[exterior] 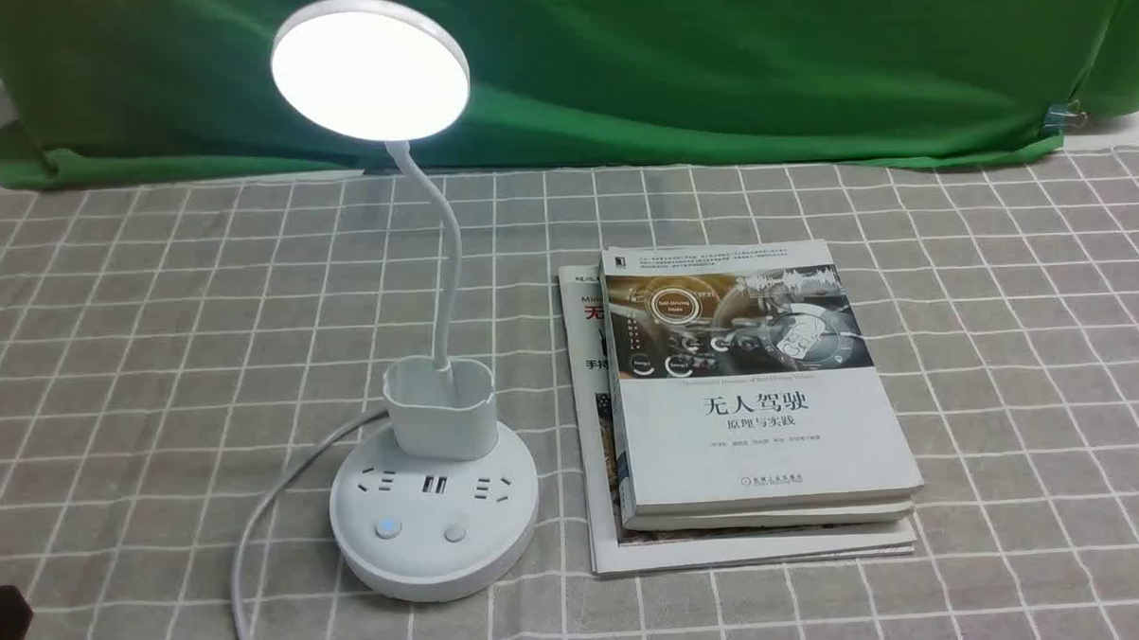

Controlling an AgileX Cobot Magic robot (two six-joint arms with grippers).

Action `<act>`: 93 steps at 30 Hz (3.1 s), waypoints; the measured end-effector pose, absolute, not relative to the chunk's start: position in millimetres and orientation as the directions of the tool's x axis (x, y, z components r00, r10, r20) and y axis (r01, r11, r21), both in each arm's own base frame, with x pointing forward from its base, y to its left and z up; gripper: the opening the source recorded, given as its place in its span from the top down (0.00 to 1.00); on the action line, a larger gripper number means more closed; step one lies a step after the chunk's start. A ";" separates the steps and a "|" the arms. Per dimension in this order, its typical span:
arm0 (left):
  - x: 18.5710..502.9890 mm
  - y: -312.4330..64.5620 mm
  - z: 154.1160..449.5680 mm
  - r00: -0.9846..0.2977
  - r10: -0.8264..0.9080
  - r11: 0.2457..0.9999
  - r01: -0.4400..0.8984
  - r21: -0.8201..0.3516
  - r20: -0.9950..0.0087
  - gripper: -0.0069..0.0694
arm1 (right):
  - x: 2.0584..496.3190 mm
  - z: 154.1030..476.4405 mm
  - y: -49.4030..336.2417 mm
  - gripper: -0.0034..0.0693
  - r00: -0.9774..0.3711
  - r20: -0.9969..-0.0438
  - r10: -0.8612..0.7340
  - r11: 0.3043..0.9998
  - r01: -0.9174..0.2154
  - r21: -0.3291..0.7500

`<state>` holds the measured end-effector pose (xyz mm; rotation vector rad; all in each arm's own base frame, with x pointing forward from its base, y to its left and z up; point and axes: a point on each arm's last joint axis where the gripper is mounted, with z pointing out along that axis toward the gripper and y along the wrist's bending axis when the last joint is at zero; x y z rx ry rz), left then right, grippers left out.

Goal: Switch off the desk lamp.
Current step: Use the left arm to press the button switch on the lamp holder

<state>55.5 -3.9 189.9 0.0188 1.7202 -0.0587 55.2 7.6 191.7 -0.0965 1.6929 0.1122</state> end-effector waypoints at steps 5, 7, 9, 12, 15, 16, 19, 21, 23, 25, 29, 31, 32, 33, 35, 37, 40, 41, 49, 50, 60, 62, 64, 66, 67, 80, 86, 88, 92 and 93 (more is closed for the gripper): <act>55.5 -3.9 189.9 -0.150 -0.021 0.999 0.046 -0.028 -0.988 0.91 | 55.2 191.7 7.6 0.90 -0.125 -0.992 0.002 0.991 -0.129 0.018; 55.5 -4.2 190.1 -0.149 -0.037 0.998 0.047 -0.044 -0.988 0.91 | 55.2 191.7 7.6 0.90 -0.125 -0.992 0.002 0.991 -0.129 0.018; 55.6 -4.8 190.8 -0.143 -0.070 0.996 0.049 -0.078 -0.987 0.91 | 55.2 191.7 7.6 0.90 -0.125 -0.992 0.002 0.991 -0.129 0.018; 55.9 -6.0 194.1 -0.114 -0.178 0.981 0.053 -0.184 -0.977 0.91 | 55.2 191.7 7.6 0.90 -0.125 -0.992 0.002 0.991 -0.129 0.018; 56.3 -6.6 198.9 -0.075 -0.349 0.934 0.057 -0.354 -0.934 0.91 | 55.2 191.7 7.6 0.90 -0.125 -0.992 0.002 0.991 -0.129 0.018; 56.3 -6.6 199.3 -0.071 -0.359 0.930 0.058 -0.363 -0.930 0.91 | 55.2 191.7 7.6 0.90 -0.125 -0.992 0.002 0.991 -0.129 0.018; 56.5 -4.0 206.8 0.003 -0.545 0.837 0.063 -0.543 -0.839 0.91 | 55.2 191.7 7.6 0.90 -0.125 -0.992 0.002 0.991 -0.129 0.018; 56.4 -1.9 209.9 0.040 -0.595 0.803 0.065 -0.593 -0.802 0.91 | 55.2 191.7 7.6 0.90 -0.125 -0.992 0.002 0.991 -0.129 0.018; 56.3 -0.5 211.7 0.064 -0.610 0.792 0.065 -0.607 -0.789 0.91 | 55.2 191.7 7.6 0.90 -0.125 -0.992 0.002 0.991 -0.129 0.018; 55.9 2.4 215.0 0.111 -0.619 0.785 0.064 -0.616 -0.777 0.91 | 55.2 191.7 7.6 0.90 -0.125 -0.992 0.002 0.991 -0.129 0.018; 55.5 -2.2 219.3 0.052 -0.597 0.802 0.079 -0.592 -0.801 0.91 | 55.2 191.7 7.6 0.90 -0.125 -0.992 0.002 0.991 -0.129 0.018; 55.6 -7.1 234.2 -0.011 -0.562 0.823 0.095 -0.560 -0.827 0.91 | 55.2 191.7 7.6 0.90 -0.125 -0.992 0.002 0.991 -0.129 0.018; 58.3 -10.0 244.8 -0.070 -0.524 0.844 0.094 -0.528 -0.849 0.91 | 55.2 191.7 7.6 0.90 -0.125 -0.992 0.002 0.991 -0.129 0.018; 58.7 -11.1 245.7 -0.092 -0.516 0.847 0.095 -0.523 -0.852 0.91 | 55.2 191.7 7.6 0.90 -0.125 -0.992 0.002 0.991 -0.129 0.018; 63.9 -15.0 259.9 -0.191 -0.453 0.875 0.091 -0.475 -0.871 0.91 | 55.2 191.7 7.6 0.90 -0.125 -0.992 0.002 0.991 -0.129 0.018; 80.0 -19.3 281.3 -0.401 -0.318 0.924 0.072 -0.376 -0.859 0.91 | 55.2 191.7 7.6 0.90 -0.125 -0.992 0.002 0.991 -0.129 0.018; 95.1 -19.4 285.5 -0.550 -0.229 0.951 0.051 -0.305 -0.803 0.91 | 55.2 191.7 7.6 0.90 -0.125 -0.992 0.002 0.991 -0.129 0.018; 111.2 -19.1 284.0 -0.664 -0.164 0.966 0.042 -0.256 -0.729 0.91 | 55.2 191.7 7.6 0.90 -0.125 -0.992 0.002 0.991 -0.129 0.018; 184.4 -38.1 262.4 -0.901 0.067 0.968 0.163 -0.190 -0.428 0.91 | 55.2 191.8 7.6 0.90 -0.124 -0.992 0.002 0.991 -0.129 0.018; 199.6 -52.6 251.2 -0.919 0.135 0.961 0.212 -0.177 -0.370 0.91 | 55.2 191.8 7.6 0.90 -0.124 -0.992 0.002 0.991 -0.129 0.018; 225.5 -148.0 241.0 -0.902 0.317 0.919 0.368 -0.141 -0.292 0.91 | 55.2 191.7 7.6 0.90 -0.124 -0.992 0.002 0.991 -0.129 0.018; 229.5 -163.7 241.1 -0.899 0.320 0.918 0.373 -0.138 -0.299 0.91 | 55.2 191.7 7.6 0.90 -0.124 -0.992 0.002 0.991 -0.129 0.018; 233.8 -172.7 236.3 -0.898 0.318 0.918 0.372 -0.139 -0.304 0.91 | 55.2 191.7 7.6 0.90 -0.124 -0.992 0.002 0.991 -0.129 0.018; 236.9 -175.6 232.0 -0.898 0.315 0.919 0.370 -0.140 -0.307 0.91 | 55.2 191.7 7.6 0.90 -0.124 -0.992 0.002 0.991 -0.129 0.018; 239.3 -177.0 227.9 -0.899 0.311 0.921 0.365 -0.136 -0.307 0.91 | 55.2 191.7 7.6 0.90 -0.124 -0.992 0.002 0.991 -0.129 0.018; 258.4 -177.8 195.2 -0.916 0.293 0.940 0.328 -0.091 -0.276 0.91 | 55.2 191.7 7.6 0.90 -0.124 -0.992 0.002 0.991 -0.129 0.018; 264.4 -172.2 192.5 -0.921 0.270 0.948 0.305 -0.090 -0.280 0.91 | 55.2 191.7 7.6 0.90 -0.124 -0.992 0.002 0.991 -0.129 0.018; 267.4 -168.5 192.7 -0.923 0.259 0.952 0.294 -0.088 -0.284 0.91 | 55.2 191.7 7.6 0.90 -0.124 -0.992 0.002 0.991 -0.129 0.018; 270.7 -166.0 193.2 -0.921 0.247 0.954 0.286 -0.091 -0.301 0.91 | 55.2 191.7 7.6 0.90 -0.124 -0.992 0.002 0.991 -0.129 0.018; 270.9 -166.1 193.3 -0.920 0.247 0.954 0.286 -0.091 -0.304 0.91 | 55.2 191.7 7.6 0.90 -0.124 -0.992 0.002 0.991 -0.129 0.018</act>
